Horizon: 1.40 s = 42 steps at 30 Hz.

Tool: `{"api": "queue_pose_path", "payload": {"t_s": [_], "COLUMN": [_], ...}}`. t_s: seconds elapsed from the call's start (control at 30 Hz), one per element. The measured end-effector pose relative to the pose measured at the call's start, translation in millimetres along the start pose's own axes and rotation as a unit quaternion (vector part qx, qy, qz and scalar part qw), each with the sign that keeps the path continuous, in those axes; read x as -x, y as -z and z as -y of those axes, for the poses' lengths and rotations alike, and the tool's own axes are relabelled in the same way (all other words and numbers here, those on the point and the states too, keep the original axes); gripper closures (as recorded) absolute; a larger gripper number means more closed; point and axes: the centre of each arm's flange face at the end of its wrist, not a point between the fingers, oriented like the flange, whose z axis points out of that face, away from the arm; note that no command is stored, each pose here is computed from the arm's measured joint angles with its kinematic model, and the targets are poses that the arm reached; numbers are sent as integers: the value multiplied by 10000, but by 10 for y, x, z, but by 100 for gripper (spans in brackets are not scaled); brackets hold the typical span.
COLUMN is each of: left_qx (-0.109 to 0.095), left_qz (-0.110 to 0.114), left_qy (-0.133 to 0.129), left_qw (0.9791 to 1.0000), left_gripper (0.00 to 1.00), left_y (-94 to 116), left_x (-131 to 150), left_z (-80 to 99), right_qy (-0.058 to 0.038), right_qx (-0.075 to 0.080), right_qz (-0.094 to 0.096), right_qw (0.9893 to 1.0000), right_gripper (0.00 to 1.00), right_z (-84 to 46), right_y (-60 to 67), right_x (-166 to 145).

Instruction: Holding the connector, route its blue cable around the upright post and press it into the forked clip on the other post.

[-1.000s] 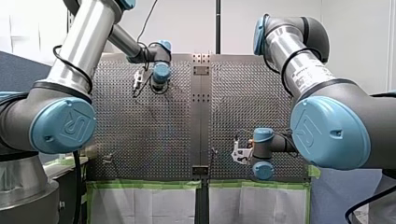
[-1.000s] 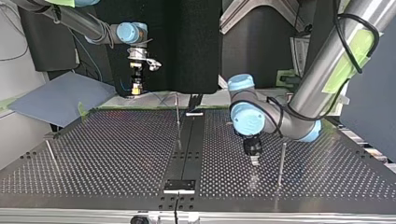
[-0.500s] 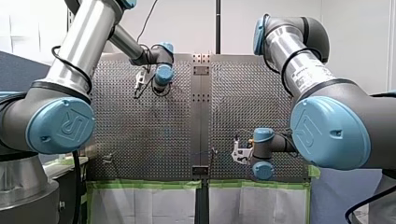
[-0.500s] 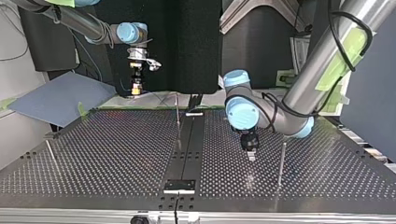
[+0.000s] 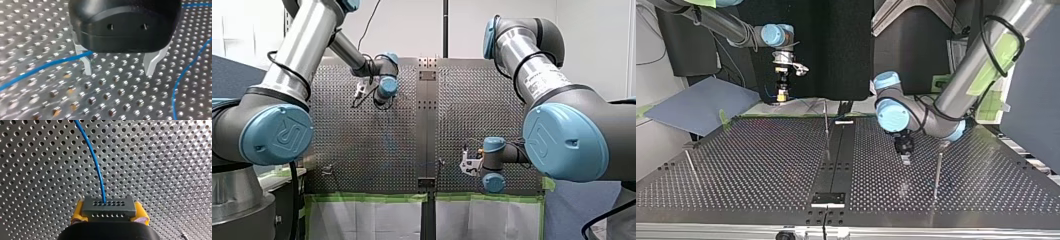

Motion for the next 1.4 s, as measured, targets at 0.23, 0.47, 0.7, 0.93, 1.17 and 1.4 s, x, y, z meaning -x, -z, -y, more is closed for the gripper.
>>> {"api": "queue_pose_path", "payload": {"t_s": [0.23,0.47,0.7,0.93,1.17,1.4], "left_qx": [-131,-198,-206,-243,-373,-443], "left_qz": [-143,-304,-378,-494,-722,-842], "left_qy": [-426,-623,-682,-792,-988,-1063], "left_qw": [9989,9974,9967,9953,9918,9898], "left_gripper": [0,0,0,0,0,0], "left_y": [-57,-110,-149,-178,-190,-181], "left_x": [-254,-563,-732,-928,-1286,-1474], "left_z": [218,430,505,612,820,905], "right_qy": [-1,6,9,8,9,16], "right_qx": [-5,-6,-10,-11,-11,-15], "right_qz": [-2,11,14,4,16,31], "right_qw": [10000,10000,10000,10000,10000,10000], "right_gripper": [100,100,100,100,100,100], "right_z": [6,7,11,12,12,16], "right_y": [0,5,10,8,10,14], "right_x": [-1,2,3,1,3,6]}}
